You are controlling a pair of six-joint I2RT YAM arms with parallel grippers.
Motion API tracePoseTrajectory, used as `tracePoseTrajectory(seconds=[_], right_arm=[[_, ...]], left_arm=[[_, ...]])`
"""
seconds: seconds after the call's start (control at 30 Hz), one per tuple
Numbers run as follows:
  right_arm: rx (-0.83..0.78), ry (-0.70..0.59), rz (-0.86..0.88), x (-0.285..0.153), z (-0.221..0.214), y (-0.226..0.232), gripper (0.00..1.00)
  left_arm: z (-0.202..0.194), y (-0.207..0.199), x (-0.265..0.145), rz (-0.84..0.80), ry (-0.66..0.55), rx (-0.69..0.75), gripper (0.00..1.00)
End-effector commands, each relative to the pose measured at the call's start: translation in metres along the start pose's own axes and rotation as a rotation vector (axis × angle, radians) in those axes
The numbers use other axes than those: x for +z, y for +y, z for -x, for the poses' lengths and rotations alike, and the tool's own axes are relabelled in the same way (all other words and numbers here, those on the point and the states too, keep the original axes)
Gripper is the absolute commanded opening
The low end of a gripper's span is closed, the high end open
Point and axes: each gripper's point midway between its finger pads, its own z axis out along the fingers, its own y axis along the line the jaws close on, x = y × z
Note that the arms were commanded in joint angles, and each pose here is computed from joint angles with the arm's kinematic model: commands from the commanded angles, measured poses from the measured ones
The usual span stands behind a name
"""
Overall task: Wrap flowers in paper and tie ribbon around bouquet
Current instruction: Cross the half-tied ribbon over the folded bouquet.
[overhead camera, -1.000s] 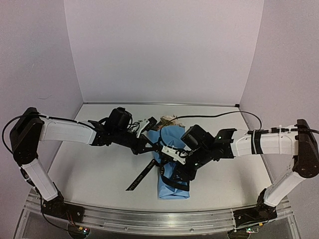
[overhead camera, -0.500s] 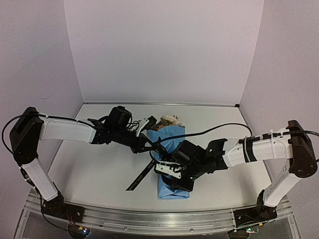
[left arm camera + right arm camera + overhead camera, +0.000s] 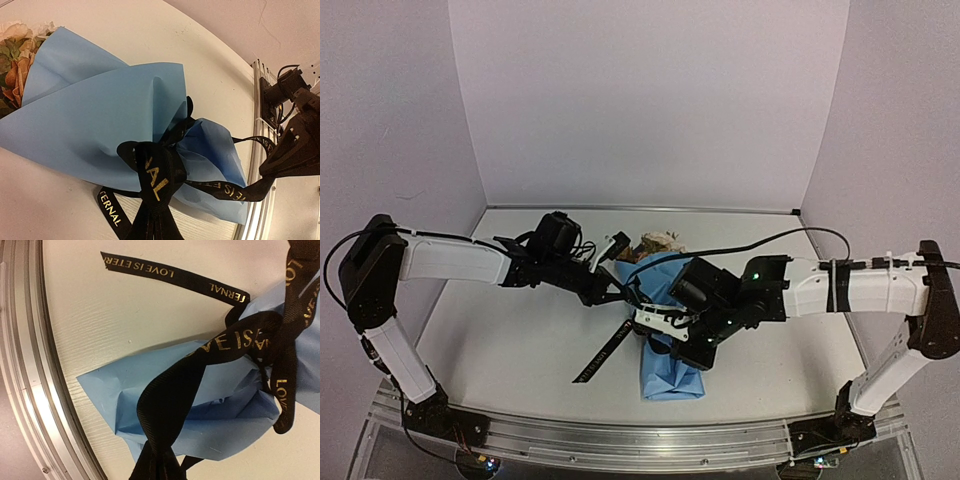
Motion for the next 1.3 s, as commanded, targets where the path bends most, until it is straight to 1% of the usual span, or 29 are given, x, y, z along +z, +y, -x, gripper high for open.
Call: tracePoseTrajectory(seconds=[0.0,0.2,0.37,0.43,0.53,0.63,0.8,0.87,0.9,1.0,1.1,1.17,1.23,1.27], right_arm=[[0.012,0.041,-0.065,-0.027,-0.006,-0.021,0.00],[0.057,0.090,-0.098,-0.035,-0.020,-0.054,0.00],[-0.017,0.174,-0.203,-0.034,-0.028,-0.085,0.00],[-0.010,0.183,-0.204,-0.030,-0.027,-0.086,0.00],[0.073,0.163,-0.180,-0.020,-0.023,-0.082,0.00],[0.186,0.113,-0.186,-0.007,-0.019,-0.083,0.00],[0.357,0.012,-0.236,0.003,-0.012,-0.089,0.00],[0.393,-0.016,-0.243,0.008,-0.011,-0.087,0.00],[0.392,-0.016,-0.245,0.010,-0.012,-0.086,0.00],[0.382,-0.024,-0.234,0.014,-0.013,-0.081,0.00],[0.365,-0.040,-0.222,0.014,-0.015,-0.077,0.00],[0.351,-0.055,-0.217,0.012,-0.014,-0.075,0.00],[0.346,-0.072,-0.215,0.009,-0.012,-0.075,0.00],[0.349,-0.078,-0.214,0.009,-0.012,-0.075,0.00]], left_arm=[[0.013,-0.003,-0.010,0.001,-0.040,0.043,0.00],[0.015,-0.009,-0.013,-0.015,-0.049,0.053,0.00],[0.019,-0.015,-0.018,-0.038,-0.070,0.060,0.00],[0.016,-0.018,-0.020,-0.046,-0.074,0.048,0.00],[0.006,-0.026,-0.026,-0.064,-0.087,0.019,0.00],[-0.013,-0.038,-0.027,-0.085,-0.073,0.010,0.01],[-0.045,-0.047,-0.019,-0.050,-0.065,-0.002,0.06],[-0.050,-0.051,-0.019,-0.033,-0.076,-0.008,0.11],[-0.049,-0.051,-0.020,-0.021,-0.089,-0.012,0.14],[-0.045,-0.047,-0.030,0.032,-0.140,-0.026,0.17],[-0.028,-0.044,-0.052,0.106,-0.226,-0.017,0.21],[-0.009,-0.050,-0.069,0.125,-0.293,0.023,0.24],[0.009,-0.057,-0.078,0.131,-0.328,0.078,0.30],[0.016,-0.057,-0.077,0.137,-0.323,0.104,0.32]])
